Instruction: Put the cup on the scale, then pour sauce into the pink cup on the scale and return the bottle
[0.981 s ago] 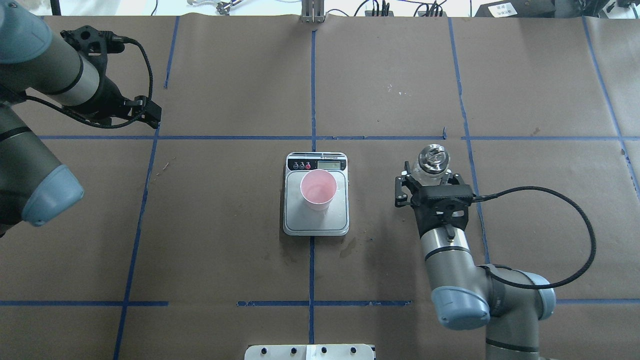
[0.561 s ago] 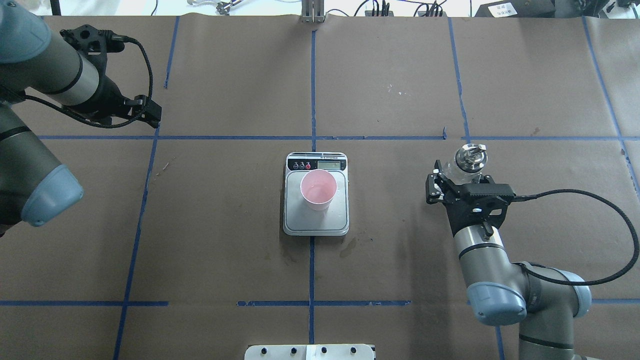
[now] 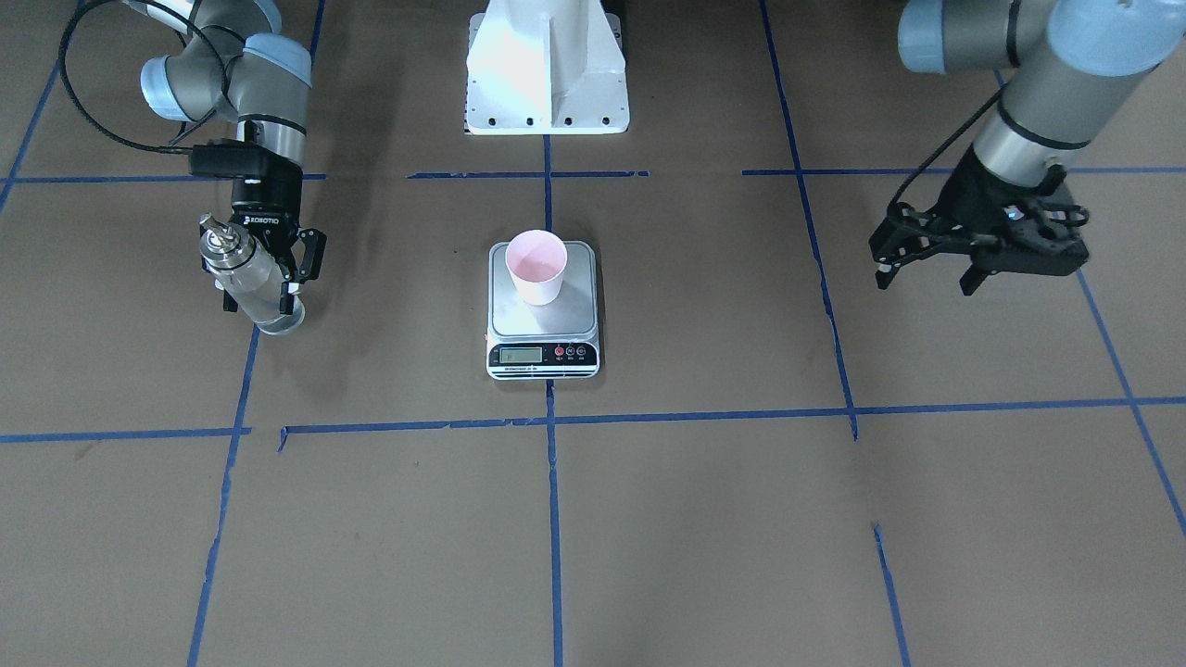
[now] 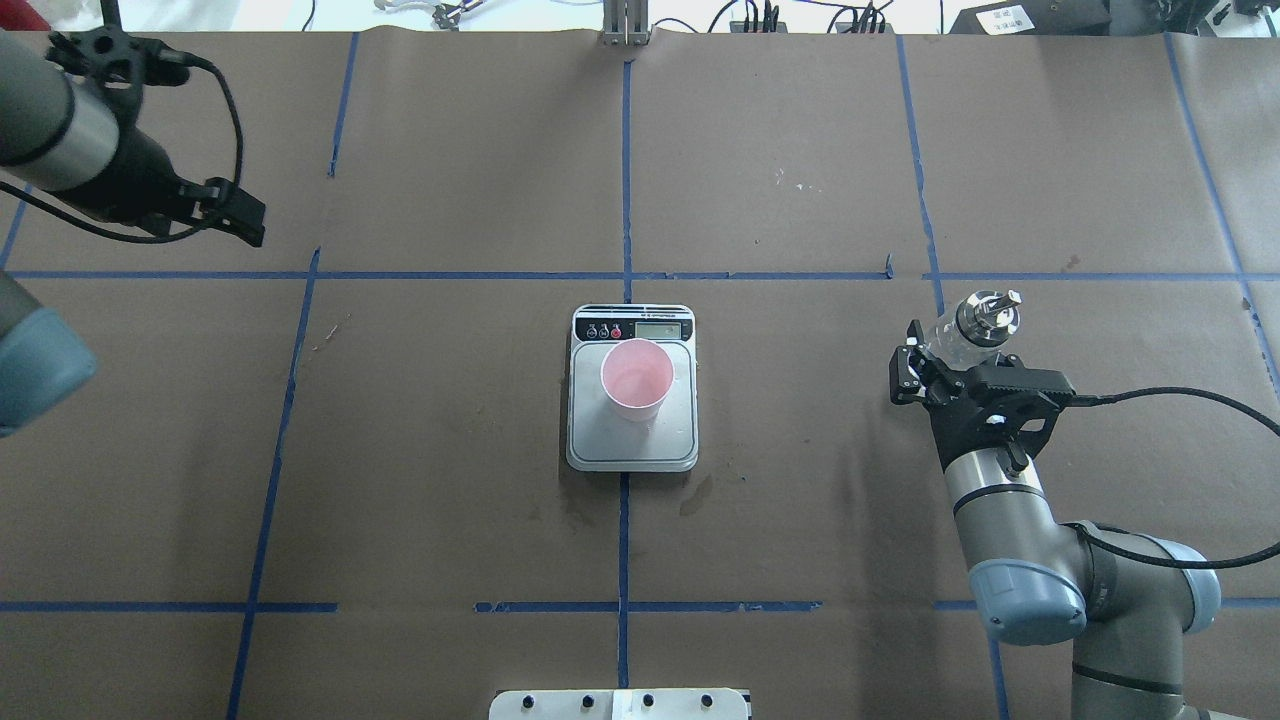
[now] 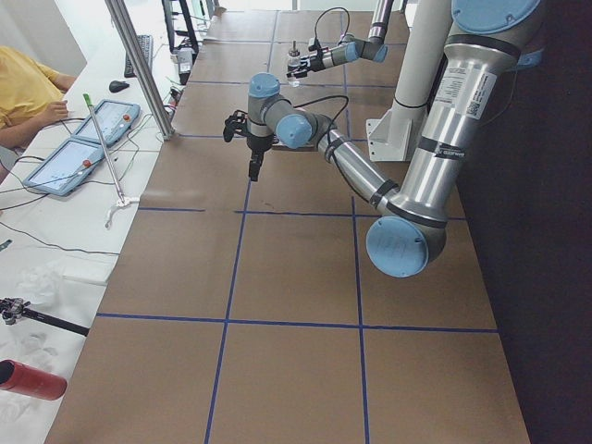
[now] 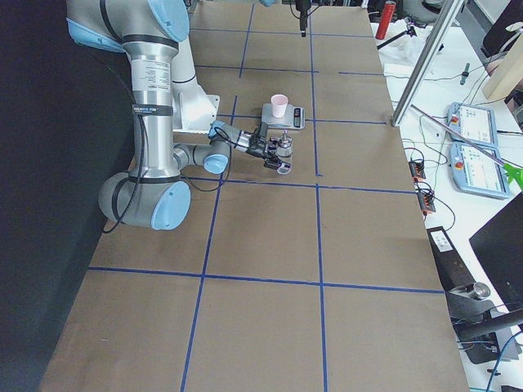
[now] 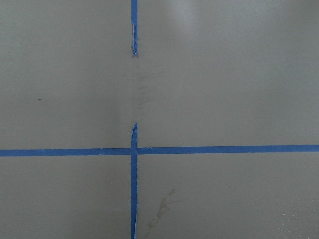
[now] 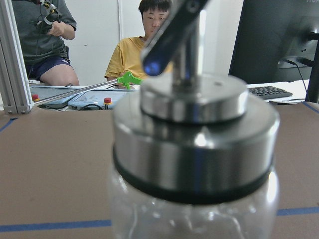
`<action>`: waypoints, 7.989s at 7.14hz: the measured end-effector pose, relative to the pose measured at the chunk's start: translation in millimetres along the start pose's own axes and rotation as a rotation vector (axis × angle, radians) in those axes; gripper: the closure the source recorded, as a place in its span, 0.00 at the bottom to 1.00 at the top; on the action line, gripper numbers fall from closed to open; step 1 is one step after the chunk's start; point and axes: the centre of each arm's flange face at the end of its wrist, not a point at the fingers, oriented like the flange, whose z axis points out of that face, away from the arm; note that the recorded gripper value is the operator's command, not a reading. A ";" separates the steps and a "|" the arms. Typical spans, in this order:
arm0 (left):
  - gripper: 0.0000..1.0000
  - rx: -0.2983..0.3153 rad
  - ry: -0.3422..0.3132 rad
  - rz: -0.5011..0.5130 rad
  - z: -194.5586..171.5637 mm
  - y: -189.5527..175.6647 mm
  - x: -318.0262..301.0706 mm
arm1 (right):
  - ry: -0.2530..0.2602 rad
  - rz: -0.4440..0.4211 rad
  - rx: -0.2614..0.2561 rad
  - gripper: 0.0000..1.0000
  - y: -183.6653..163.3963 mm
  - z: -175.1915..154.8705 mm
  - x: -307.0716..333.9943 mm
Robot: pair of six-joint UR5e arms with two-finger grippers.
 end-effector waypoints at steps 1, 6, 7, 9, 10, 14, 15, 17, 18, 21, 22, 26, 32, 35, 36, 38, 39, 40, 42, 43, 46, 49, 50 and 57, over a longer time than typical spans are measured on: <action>0.00 0.002 -0.006 0.034 -15.2 0.4 -45.1 | 0.007 -0.012 -0.003 1.00 7.0 2.9 3.4; 0.00 0.015 -0.017 0.059 -35.0 2.1 -90.1 | 0.018 -0.039 -0.030 1.00 25.1 8.9 9.3; 0.00 0.016 -0.017 0.057 -35.5 1.9 -89.9 | 0.019 -0.041 -0.031 0.24 26.5 9.5 9.6; 0.00 0.016 -0.016 0.056 -35.7 1.7 -89.1 | 0.019 -0.041 -0.033 0.00 26.9 9.6 9.7; 0.00 0.017 -0.015 0.057 -35.8 1.4 -88.4 | 0.018 -0.039 -0.033 0.00 26.4 9.2 9.3; 0.00 0.020 -0.014 0.057 -36.8 0.2 -86.8 | -0.026 -0.012 -0.045 0.00 30.9 -7.7 22.0; 0.00 0.020 -0.014 0.057 -36.9 0.1 -86.6 | -0.049 -0.009 -0.046 0.00 37.8 -18.3 32.6; 0.00 0.020 -0.014 0.057 -37.0 0.0 -86.5 | -0.085 -0.007 -0.043 0.00 45.2 -38.4 33.5; 0.00 0.020 -0.014 0.057 -37.0 0.0 -86.5 | -0.098 -0.012 -0.044 0.00 48.4 -46.3 38.1; 0.00 0.017 -0.014 0.055 -35.9 1.2 -88.0 | -0.145 -0.002 -0.109 0.00 38.3 -68.4 113.5; 0.00 0.015 -0.015 0.053 -35.1 1.5 -89.0 | -0.155 -0.002 -0.147 0.00 31.7 -71.5 149.1; 0.00 -0.002 -0.034 0.152 -26.9 -2.4 -107.1 | -0.148 -0.030 -0.282 0.00 5.3 -55.6 215.0; 0.00 -0.005 -0.082 0.195 -46.0 -4.0 -246.3 | -0.118 -0.061 -0.538 0.00 -81.2 56.1 289.0; 0.00 0.027 -0.026 0.117 -66.7 68.5 -284.0 | -0.156 -0.101 -0.722 0.00 -142.5 96.4 372.7; 0.00 0.006 -0.026 0.083 -56.3 73.9 -298.9 | -0.170 -0.163 -0.762 0.00 -175.0 105.9 399.2; 0.00 -0.030 -0.027 0.041 -37.8 78.0 -320.2 | -0.194 -0.228 -0.843 0.00 -220.9 107.5 449.5; 0.00 -0.035 -0.028 0.034 -34.5 79.2 -324.2 | -0.197 -0.232 -0.882 0.00 -229.8 103.3 468.4; 0.00 -0.043 -0.029 0.026 -31.1 81.7 -328.4 | -0.189 -0.218 -0.930 0.00 -229.8 101.1 478.0; 0.00 -0.071 0.004 -0.004 -19.6 89.2 -337.7 | -0.179 -0.186 -1.025 0.00 -228.9 97.8 476.8; 0.00 -0.092 0.050 -0.025 -9.8 92.9 -343.5 | -0.184 -0.195 -1.071 0.00 -230.1 95.1 472.1; 0.00 -0.097 0.018 -0.023 -6.4 88.3 -348.6 | -0.194 -0.228 -1.187 0.00 -256.9 86.7 452.9; 0.00 -0.119 -0.055 -0.037 -4.9 82.0 -356.2 | -0.195 -0.229 -1.201 0.00 -262.3 83.9 445.7; 0.00 -0.145 -0.039 -0.063 -2.8 83.6 -356.5 | -0.195 -0.228 -1.201 0.00 -262.4 84.0 444.3; 0.00 -0.177 0.069 -0.138 5.8 85.8 -356.9 | -0.193 -0.223 -1.206 0.00 -260.1 85.3 445.9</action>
